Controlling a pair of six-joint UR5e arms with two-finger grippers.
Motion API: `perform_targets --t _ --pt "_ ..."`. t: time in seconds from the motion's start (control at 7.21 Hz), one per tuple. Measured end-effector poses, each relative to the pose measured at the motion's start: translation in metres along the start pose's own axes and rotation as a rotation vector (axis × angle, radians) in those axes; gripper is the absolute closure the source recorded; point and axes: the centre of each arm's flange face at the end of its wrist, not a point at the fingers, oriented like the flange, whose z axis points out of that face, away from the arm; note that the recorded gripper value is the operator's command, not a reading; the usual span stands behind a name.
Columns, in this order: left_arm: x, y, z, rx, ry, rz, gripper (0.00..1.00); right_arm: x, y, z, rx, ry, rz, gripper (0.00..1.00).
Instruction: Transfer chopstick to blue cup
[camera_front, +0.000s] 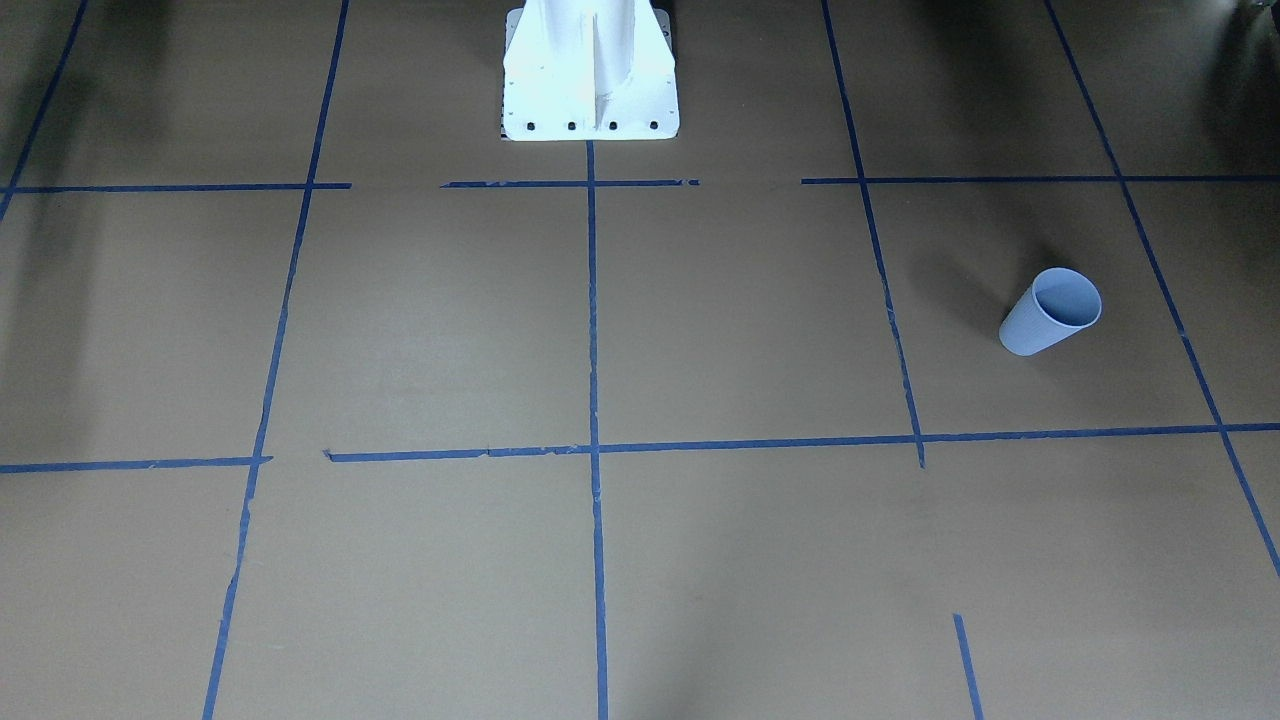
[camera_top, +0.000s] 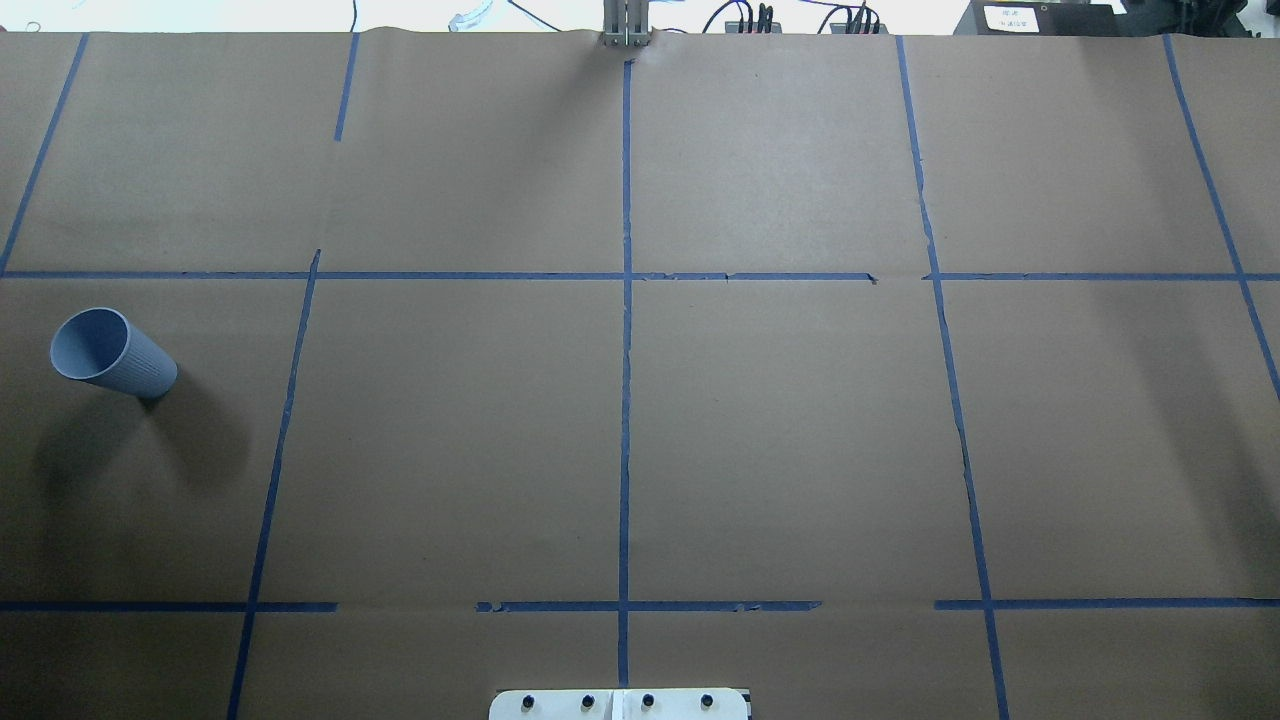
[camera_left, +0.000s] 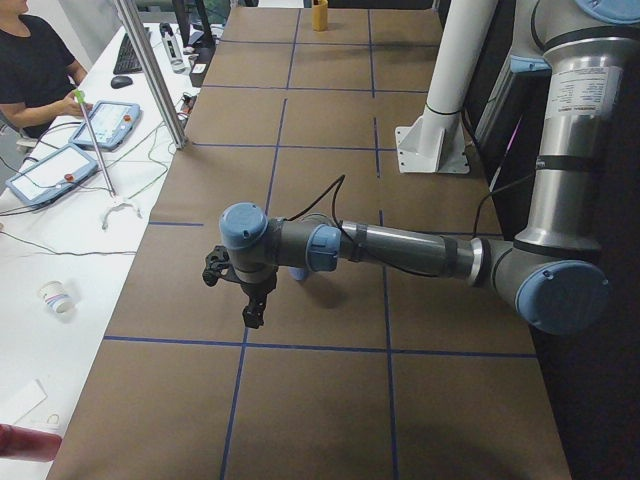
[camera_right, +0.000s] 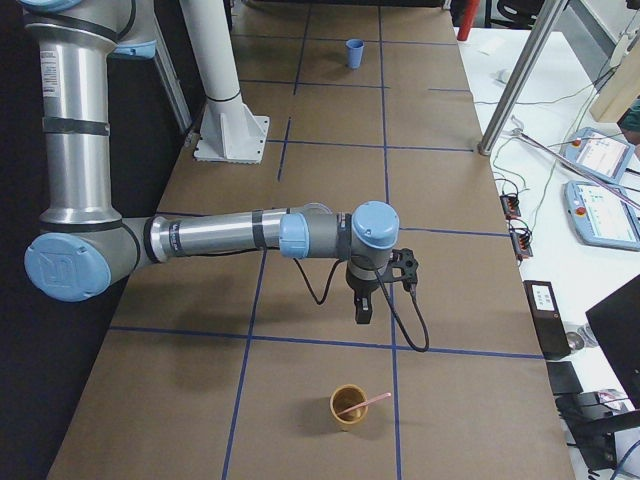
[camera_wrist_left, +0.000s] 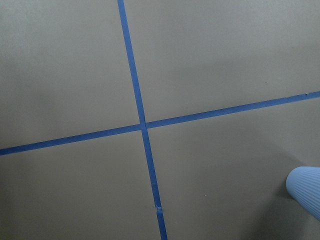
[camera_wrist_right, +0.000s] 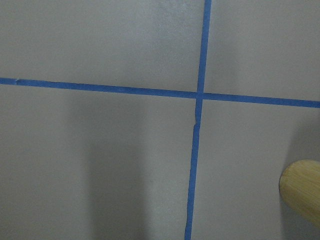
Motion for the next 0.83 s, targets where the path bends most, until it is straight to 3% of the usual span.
perform_targets --t 0.28,0.83 --pt "0.017 0.0 0.008 0.03 0.004 -0.01 0.0 0.0 0.0 0.001 -0.001 -0.009 0.001 0.0" --pt "0.156 -0.013 0.072 -0.054 0.035 -0.119 0.0 -0.003 0.0 -0.001 0.005 -0.016 -0.006 0.0"
